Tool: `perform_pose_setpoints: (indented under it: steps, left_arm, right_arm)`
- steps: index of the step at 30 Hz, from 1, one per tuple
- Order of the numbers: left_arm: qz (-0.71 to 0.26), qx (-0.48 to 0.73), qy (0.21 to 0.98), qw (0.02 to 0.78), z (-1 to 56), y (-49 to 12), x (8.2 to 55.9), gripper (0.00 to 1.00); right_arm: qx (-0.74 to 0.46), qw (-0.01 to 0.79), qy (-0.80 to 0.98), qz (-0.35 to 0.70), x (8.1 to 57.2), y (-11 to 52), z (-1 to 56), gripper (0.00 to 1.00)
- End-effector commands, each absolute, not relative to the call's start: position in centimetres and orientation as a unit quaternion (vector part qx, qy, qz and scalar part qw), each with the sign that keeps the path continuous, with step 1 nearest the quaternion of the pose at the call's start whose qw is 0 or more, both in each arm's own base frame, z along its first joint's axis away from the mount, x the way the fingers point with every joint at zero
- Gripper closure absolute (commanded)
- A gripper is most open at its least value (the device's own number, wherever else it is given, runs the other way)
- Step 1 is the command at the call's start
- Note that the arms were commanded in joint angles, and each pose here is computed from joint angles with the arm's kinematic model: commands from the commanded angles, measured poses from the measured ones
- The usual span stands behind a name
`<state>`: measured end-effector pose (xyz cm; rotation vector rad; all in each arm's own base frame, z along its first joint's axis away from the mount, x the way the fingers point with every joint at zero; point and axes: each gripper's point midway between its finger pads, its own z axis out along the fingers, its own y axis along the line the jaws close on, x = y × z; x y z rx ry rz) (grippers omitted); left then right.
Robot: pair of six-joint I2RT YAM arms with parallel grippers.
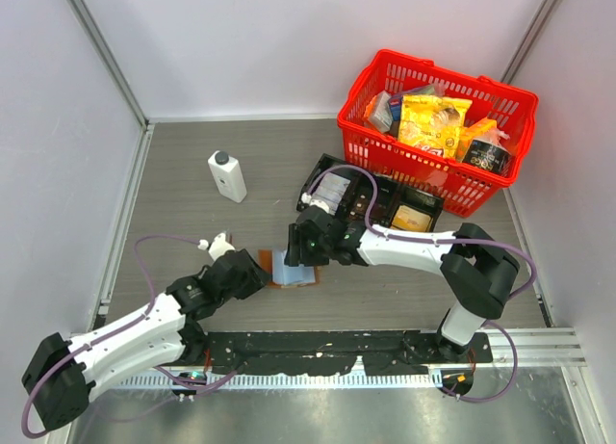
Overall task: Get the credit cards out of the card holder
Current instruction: Open the card holder at the center of the board.
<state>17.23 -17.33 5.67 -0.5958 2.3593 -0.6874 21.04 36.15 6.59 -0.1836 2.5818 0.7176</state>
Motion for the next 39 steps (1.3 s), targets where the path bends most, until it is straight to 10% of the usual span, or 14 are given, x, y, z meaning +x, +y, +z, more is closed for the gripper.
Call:
perform_pose_setpoints:
  steps: [1, 11, 26, 39]
  left_arm:
    - [-0.235, -0.227, 0.896, 0.301, 5.0, -16.8, 17.3, 0.63]
    - [-0.238, -0.224, 0.898, 0.296, 4.7, -16.9, 17.2, 0.84]
    - [-0.213, -0.251, 0.895, 0.303, 5.0, -14.1, 15.8, 0.62]
    - [-0.216, -0.237, 0.9, 0.296, 10.5, -16.8, 17.8, 0.72]
  right_arm:
    - [-0.095, 0.236, 0.905, 0.34, 21.3, 39.9, 10.4, 0.43]
    - [-0.144, 0.195, 0.874, 0.421, 20.2, 44.9, 11.4, 0.43]
    - [-0.137, 0.232, 0.879, 0.393, 22.0, 43.3, 11.7, 0.45]
    - [-0.144, 0.219, 0.885, 0.384, 21.8, 37.4, 8.8, 0.48]
